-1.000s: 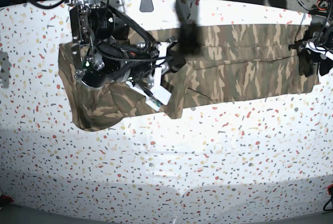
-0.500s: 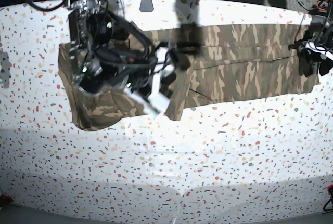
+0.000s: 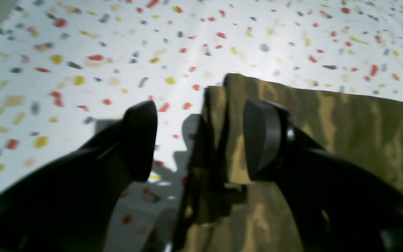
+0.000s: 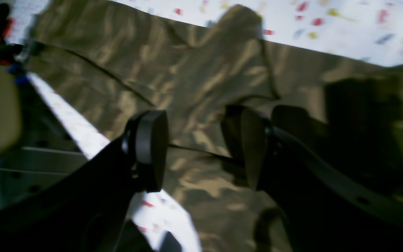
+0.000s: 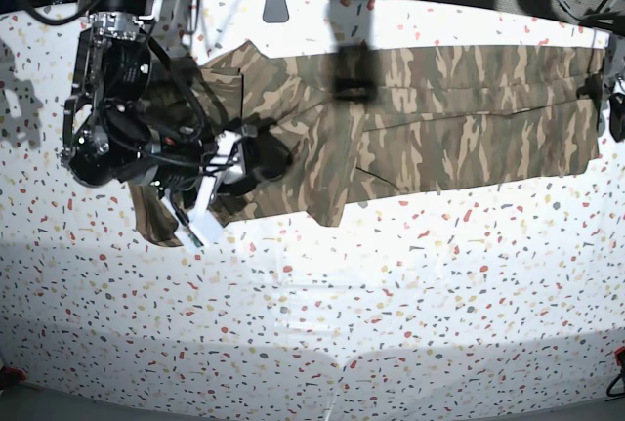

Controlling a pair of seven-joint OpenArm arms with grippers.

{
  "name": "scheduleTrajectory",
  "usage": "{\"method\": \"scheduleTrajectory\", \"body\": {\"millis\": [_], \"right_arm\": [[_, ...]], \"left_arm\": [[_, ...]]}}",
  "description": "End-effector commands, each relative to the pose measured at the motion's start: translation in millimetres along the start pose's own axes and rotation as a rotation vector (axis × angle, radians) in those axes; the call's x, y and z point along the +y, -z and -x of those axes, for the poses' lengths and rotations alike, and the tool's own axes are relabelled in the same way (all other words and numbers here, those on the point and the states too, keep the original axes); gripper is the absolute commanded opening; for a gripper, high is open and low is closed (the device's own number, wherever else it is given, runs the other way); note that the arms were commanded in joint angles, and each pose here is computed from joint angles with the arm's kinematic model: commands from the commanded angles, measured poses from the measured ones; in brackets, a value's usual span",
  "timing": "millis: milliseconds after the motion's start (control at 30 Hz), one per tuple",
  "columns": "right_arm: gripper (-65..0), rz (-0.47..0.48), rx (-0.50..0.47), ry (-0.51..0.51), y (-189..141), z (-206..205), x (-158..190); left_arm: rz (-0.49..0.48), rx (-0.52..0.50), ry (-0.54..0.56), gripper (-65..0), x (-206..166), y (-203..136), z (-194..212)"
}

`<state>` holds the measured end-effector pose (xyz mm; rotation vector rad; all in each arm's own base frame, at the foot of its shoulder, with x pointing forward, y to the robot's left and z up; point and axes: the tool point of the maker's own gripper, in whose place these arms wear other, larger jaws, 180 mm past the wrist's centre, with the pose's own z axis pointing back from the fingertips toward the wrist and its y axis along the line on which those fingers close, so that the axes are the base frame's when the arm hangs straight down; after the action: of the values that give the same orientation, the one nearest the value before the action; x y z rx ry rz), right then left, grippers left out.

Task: Fold the T-shirt properly
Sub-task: 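Fold the grasped sleeve end inward over the shirt with the right gripper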

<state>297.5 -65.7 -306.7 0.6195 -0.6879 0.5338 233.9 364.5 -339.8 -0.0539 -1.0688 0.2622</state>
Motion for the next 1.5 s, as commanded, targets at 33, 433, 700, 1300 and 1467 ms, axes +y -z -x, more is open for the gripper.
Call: {"method": "scheduleTrajectory", "body": {"millis": [33,433,700,1300,1467], "right_arm": [[-31.4,-0.061,-0.056,-0.019,-1,-10,15],[-31.4,-0.136,-0.035,0.010,6,12,36],[-31.4,-0.136,-0.035,0.010,6,12,36],[-31.4,-0.131,-0.034,0.010,5,12,34],[-31.4,-0.131,-0.034,0.010,5,12,34]], "left_arm": [[0.020,-0.047,-0.010,-27.4,0,-1,-17],[0.032,0.044,-0.225,-27.4,25,2,45],[0.195,0.081,-0.376,-27.5,6,2,62],[0.281,0.214,-0.397,-30.2,-19,15,74],[0.293,0.198,-0.410,-50.9,-21,16,70]]}}
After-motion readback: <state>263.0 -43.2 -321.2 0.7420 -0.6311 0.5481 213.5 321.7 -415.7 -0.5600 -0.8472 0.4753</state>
